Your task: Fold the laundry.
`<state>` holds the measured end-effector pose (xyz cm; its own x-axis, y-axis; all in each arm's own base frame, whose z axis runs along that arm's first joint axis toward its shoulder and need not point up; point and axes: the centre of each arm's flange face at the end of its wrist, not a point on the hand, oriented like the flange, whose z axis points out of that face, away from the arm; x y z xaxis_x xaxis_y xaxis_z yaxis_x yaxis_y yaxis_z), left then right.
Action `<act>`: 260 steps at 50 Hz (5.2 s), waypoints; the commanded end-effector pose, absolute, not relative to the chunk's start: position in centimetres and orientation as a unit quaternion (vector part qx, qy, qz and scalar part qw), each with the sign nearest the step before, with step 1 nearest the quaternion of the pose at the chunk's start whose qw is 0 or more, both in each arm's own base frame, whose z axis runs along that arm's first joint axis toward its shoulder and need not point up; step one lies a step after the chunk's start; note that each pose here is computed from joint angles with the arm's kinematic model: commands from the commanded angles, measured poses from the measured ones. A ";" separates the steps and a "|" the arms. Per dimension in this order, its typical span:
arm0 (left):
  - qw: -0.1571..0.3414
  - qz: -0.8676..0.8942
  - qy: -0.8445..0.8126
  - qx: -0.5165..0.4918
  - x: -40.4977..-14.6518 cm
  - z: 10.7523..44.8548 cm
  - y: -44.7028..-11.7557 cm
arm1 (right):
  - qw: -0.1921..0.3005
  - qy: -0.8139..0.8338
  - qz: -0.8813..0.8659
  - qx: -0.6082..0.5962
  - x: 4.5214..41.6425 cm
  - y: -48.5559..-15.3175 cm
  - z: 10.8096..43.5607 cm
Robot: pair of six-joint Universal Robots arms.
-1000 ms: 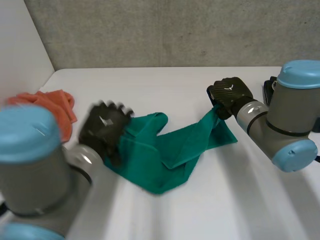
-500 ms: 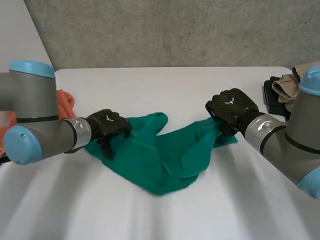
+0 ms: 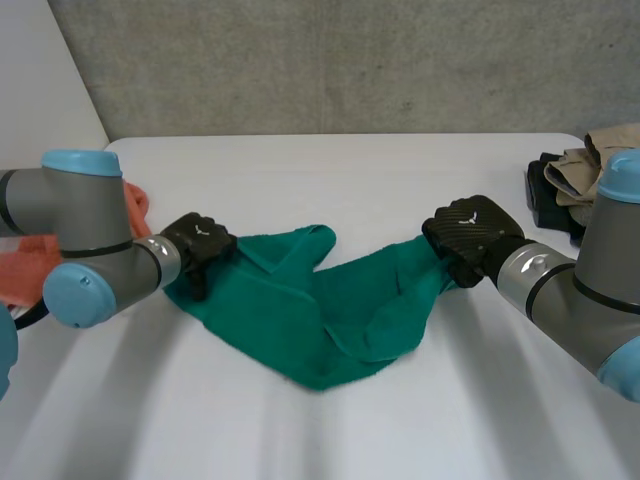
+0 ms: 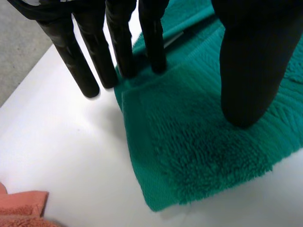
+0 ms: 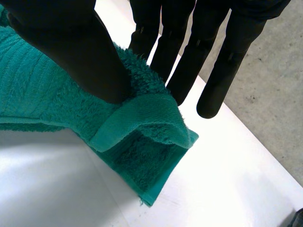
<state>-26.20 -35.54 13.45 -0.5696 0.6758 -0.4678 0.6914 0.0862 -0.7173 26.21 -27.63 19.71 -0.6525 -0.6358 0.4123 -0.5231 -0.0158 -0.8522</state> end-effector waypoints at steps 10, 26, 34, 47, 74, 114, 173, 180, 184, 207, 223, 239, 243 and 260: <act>0.021 -0.496 0.735 0.463 -25.7 14.4 -35.6 | 0.033 0.699 -0.591 -0.401 25.4 -28.8 20.5; 0.009 -0.520 0.717 0.464 -24.8 15.6 -34.3 | 0.025 0.707 -0.577 -0.408 24.6 -28.9 21.8; 0.012 -0.497 0.736 0.460 -24.6 13.0 -35.7 | 0.028 0.716 -0.563 -0.413 24.7 -28.8 20.2; 0.008 -0.503 0.734 0.456 -24.7 12.2 -36.7 | 0.025 0.715 -0.564 -0.412 24.7 -29.0 19.8; 0.044 -0.583 0.738 0.337 -17.8 27.8 -28.5 | -0.120 0.730 -0.473 -0.478 19.0 -28.4 26.8; 0.043 -0.809 0.561 0.170 -20.8 27.8 -41.7 | -0.100 0.567 -0.766 -0.285 23.4 -42.1 26.8; -0.016 -0.495 0.818 0.293 -18.3 17.1 -35.2 | -0.084 0.746 -0.510 -0.420 18.1 -33.4 18.8; -0.016 -0.464 0.825 0.321 -19.5 14.6 -34.6 | -0.072 0.761 -0.506 -0.399 17.6 -33.2 18.7; -0.002 -0.475 0.818 0.324 -19.7 14.7 -35.0 | -0.059 0.774 -0.491 -0.395 17.4 -32.7 18.8; 0.032 -0.570 0.764 0.301 -20.4 18.4 -35.4 | -0.040 0.734 -0.512 -0.445 20.2 -36.0 15.3; 0.030 -0.587 0.757 0.286 -20.3 19.7 -36.0 | -0.048 0.715 -0.531 -0.453 22.3 -39.9 12.6; 0.016 -0.589 0.763 0.266 -17.2 27.8 -28.4 | -0.124 0.687 -0.586 -0.412 17.9 -35.6 26.5; 0.014 -0.631 0.730 0.262 -16.7 31.4 -26.1 | -0.122 0.691 -0.591 -0.398 17.1 -32.9 30.7; 0.058 -0.545 0.776 0.312 -18.7 23.3 -33.8 | -0.137 0.760 -0.439 -0.459 18.6 -35.4 21.1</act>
<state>-17.30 -28.57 28.57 -0.8570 0.3850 -0.3427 0.4228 0.1449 -0.8946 17.38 -33.18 25.09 -0.5953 -0.5465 0.5891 -0.7651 0.1615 -0.6234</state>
